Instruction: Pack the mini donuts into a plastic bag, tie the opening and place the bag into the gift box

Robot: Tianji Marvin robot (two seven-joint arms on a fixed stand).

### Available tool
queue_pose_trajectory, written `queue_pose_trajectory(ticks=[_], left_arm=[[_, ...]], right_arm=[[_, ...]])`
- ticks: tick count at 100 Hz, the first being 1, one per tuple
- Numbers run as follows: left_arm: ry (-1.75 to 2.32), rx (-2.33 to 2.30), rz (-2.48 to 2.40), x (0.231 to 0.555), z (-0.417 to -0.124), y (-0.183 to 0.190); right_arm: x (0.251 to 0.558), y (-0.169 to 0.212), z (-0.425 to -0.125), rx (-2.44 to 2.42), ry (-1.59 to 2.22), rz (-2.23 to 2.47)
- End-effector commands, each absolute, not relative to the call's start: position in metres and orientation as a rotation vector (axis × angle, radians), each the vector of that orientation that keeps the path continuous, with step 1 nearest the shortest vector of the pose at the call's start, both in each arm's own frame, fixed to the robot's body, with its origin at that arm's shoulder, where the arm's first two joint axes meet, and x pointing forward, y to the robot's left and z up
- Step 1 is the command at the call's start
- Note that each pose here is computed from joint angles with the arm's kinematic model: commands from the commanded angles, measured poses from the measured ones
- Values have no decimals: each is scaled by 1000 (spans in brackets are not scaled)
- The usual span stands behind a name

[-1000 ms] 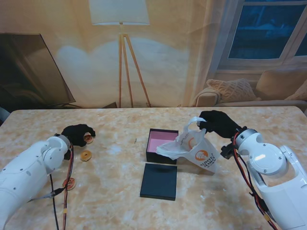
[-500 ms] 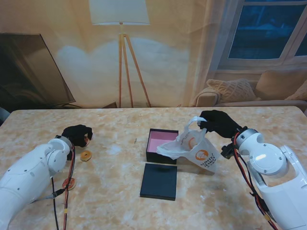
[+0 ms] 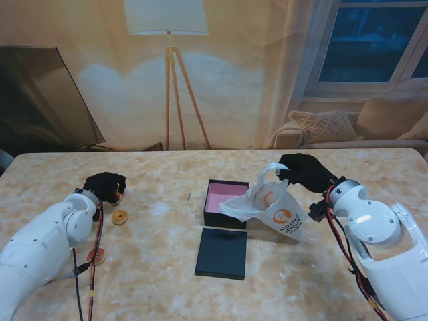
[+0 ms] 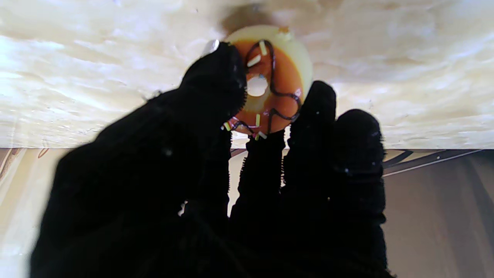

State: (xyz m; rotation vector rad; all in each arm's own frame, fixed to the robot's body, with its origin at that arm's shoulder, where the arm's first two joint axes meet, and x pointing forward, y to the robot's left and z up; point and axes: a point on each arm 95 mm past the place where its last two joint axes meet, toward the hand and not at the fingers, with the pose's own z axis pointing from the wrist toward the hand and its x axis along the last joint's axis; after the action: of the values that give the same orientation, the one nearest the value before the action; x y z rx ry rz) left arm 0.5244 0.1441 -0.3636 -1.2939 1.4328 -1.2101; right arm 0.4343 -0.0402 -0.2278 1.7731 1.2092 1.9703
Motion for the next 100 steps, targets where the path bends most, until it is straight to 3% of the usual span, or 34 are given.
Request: queue_pose_trajectory(ticks=[1, 44, 100], left_arm=[[1448, -1286, -1216, 525, -359, 143], [1459, -1243, -1409, 510, -315, 112], [1639, -1324, -1838, 486, -235, -24]], right_arm=[[431, -36, -231, 1784, 1232, 1974], [431, -35, -231, 1786, 1231, 1974], [431, -34, -229, 1794, 1218, 1983]])
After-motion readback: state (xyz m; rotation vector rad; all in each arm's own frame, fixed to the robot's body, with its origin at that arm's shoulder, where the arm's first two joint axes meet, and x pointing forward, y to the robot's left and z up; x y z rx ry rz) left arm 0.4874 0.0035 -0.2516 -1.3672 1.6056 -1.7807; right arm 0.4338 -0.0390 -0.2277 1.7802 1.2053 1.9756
